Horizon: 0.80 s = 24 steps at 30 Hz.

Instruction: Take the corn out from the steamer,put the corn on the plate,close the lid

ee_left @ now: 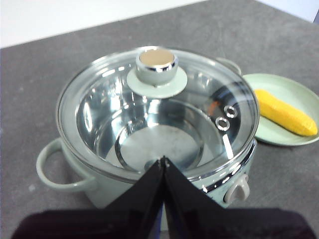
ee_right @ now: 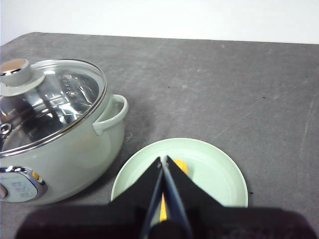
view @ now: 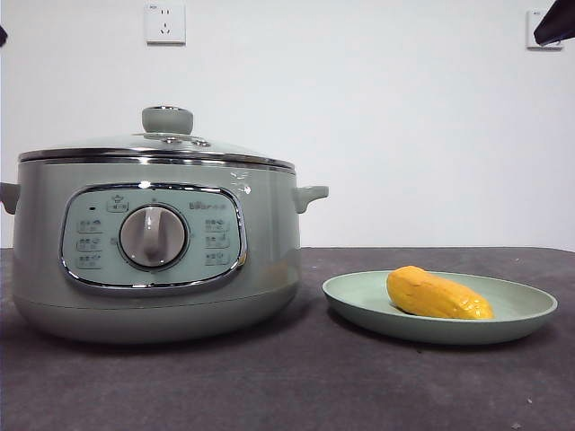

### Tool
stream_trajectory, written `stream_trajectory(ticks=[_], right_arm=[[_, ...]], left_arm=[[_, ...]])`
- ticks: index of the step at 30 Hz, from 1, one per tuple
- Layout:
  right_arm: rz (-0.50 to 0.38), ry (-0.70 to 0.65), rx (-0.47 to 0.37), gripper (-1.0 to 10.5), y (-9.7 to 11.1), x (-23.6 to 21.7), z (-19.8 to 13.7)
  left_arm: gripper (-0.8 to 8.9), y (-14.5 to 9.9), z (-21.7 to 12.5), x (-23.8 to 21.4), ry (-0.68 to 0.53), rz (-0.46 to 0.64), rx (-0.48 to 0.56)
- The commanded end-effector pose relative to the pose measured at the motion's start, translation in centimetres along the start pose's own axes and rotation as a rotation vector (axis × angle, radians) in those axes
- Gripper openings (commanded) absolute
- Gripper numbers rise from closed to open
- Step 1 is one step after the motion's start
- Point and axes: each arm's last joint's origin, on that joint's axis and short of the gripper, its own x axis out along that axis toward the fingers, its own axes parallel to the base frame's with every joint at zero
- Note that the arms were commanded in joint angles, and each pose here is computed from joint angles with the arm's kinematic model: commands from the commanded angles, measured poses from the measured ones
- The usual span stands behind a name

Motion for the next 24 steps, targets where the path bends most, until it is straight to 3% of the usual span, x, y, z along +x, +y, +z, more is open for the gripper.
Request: stream_trajectory(ticks=[1, 15, 24], right_arm=[[-0.003, 0.007, 0.009, 0.0, 0.0, 0.1, -0.2], [-0.003, 0.010, 0.008, 0.0, 0.0, 0.1, -0.2], [-0.003, 0.010, 0.009, 0.0, 0.0, 0.1, -0.2]], left_arm=[[-0.04, 0.0, -0.1, 0.1, 0.003, -0.002, -0.005], [-0.04, 0.3, -0.7, -1.5, -0.008, 0.023, 0.020], [-0.04, 2.3, -2.9, -3.8, -0.257, 0.286, -0.039]])
